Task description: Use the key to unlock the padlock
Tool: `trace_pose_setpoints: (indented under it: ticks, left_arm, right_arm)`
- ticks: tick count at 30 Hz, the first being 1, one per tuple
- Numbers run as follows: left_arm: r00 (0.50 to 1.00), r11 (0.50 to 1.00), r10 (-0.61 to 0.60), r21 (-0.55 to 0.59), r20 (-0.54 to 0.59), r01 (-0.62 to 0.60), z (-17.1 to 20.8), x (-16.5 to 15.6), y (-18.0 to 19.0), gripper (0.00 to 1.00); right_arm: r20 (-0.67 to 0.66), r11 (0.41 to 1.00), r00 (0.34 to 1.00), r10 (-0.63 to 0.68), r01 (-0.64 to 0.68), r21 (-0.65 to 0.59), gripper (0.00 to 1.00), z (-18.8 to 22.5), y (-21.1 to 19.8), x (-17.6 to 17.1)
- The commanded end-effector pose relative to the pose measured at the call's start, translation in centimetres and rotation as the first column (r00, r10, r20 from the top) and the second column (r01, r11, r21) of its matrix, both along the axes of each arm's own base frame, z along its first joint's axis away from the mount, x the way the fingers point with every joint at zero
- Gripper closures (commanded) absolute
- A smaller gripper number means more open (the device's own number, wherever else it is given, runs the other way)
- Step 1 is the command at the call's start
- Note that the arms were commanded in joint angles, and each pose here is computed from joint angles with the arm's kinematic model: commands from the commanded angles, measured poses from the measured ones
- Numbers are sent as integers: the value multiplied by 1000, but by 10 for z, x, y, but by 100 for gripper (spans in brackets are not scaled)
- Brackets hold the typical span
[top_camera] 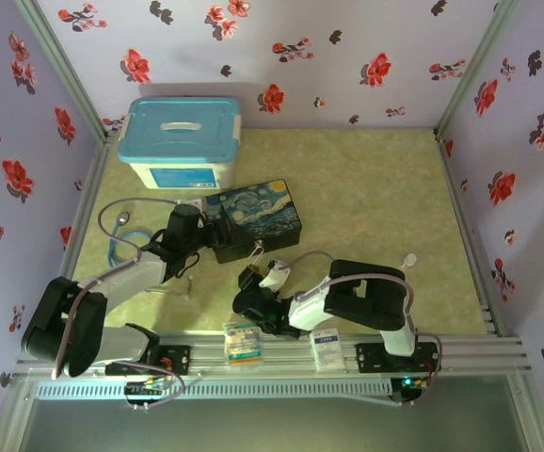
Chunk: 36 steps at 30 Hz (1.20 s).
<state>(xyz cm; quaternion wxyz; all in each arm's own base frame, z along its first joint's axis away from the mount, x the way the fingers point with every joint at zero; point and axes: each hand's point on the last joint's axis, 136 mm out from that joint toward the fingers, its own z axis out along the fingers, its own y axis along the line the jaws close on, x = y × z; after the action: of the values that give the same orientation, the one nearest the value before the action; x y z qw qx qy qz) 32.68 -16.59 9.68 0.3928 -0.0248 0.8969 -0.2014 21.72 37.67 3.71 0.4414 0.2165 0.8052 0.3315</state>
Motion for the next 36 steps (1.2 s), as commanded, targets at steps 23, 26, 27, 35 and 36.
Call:
trace_pose_setpoints:
  ticks: [23,26,27,35,36]
  left_arm:
    - [984,979,-45,190,-170,78,-74,-39,25,61]
    - [985,978,-44,195,-169,77,-73,-38,25,61]
    - [985,977,-44,198,-170,77,-73,-37,26,62]
    - [988,980,-40,186,-149,68,-61,-35,25,62]
    - [989,981,-42,181,-141,67,-57,-33,23,61]
  right_arm:
    - [-49,965,982,-180,186,186,82,-27,-73,52]
    - [-66,958,981,-185,195,210,82,-32,-78,57]
    - [-66,960,981,-184,194,204,82,-34,-77,57]
    - [-120,965,965,-231,243,99,83,-48,-91,56]
    - [-130,967,962,-239,248,53,82,-50,-96,53]
